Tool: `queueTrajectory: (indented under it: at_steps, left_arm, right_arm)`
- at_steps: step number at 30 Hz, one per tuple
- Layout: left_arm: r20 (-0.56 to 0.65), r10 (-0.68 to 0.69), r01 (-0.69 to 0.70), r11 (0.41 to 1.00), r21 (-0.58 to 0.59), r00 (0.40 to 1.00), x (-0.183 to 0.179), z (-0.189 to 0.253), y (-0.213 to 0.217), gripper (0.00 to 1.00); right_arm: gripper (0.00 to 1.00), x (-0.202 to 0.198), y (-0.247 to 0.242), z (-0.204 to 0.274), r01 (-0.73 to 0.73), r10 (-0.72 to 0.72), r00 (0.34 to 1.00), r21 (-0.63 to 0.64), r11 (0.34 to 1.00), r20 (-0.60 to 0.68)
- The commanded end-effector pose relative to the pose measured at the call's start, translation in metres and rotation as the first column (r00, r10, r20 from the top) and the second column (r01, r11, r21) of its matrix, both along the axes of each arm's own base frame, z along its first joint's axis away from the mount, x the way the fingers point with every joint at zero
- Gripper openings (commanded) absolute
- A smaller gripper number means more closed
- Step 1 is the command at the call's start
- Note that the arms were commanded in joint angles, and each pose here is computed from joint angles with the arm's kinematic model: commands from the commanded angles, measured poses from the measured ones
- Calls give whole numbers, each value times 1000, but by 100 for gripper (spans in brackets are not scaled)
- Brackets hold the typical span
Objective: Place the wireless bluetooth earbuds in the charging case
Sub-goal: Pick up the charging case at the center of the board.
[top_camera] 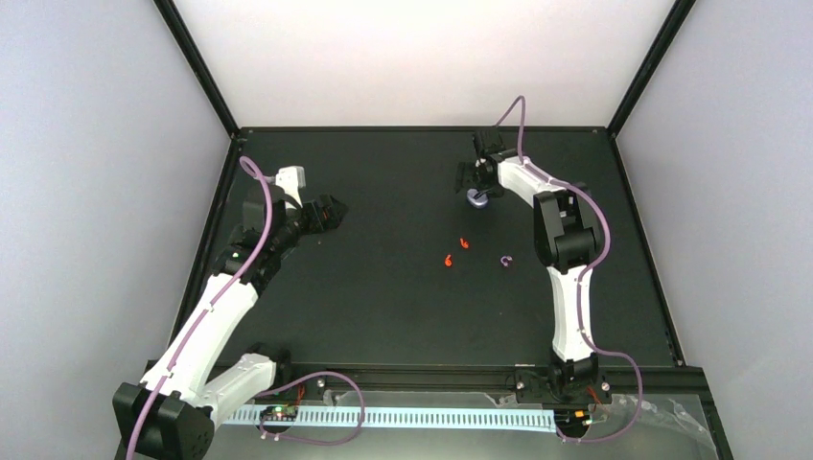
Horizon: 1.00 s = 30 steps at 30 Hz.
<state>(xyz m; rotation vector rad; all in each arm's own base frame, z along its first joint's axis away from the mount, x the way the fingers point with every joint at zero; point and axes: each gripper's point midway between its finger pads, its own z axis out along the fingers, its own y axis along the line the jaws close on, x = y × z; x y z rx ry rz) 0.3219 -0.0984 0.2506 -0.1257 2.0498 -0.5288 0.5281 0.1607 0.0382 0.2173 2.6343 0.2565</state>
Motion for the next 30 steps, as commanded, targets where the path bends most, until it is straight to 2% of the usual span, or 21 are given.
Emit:
queueTrajectory:
  at_steps: [1, 6, 14, 25, 30]
  left_arm:
    - [33, -17, 18, 999, -31, 999, 0, 12, -5, 99]
    - [35, -17, 18, 999, -34, 999, -1, 13, -5, 99]
    - [44, -22, 23, 999, -39, 999, -3, 16, -6, 99]
    - [44, -13, 14, 999, -31, 999, -3, 15, -4, 99]
    - [46, -9, 11, 999, -31, 999, -3, 16, -3, 99]
  right_arm:
    - [85, -21, 16, 7, -60, 60, 998, -16, 998, -14]
    - [81, -29, 15, 7, -67, 66, 998, -67, 995, -14]
    - [77, -33, -4, 5, -73, 70, 997, -233, 970, -22]
    - [67, -23, -1, -3, -66, 56, 997, -254, 965, -48]
    - [59, -23, 0, -7, -71, 57, 996, -253, 965, -63]
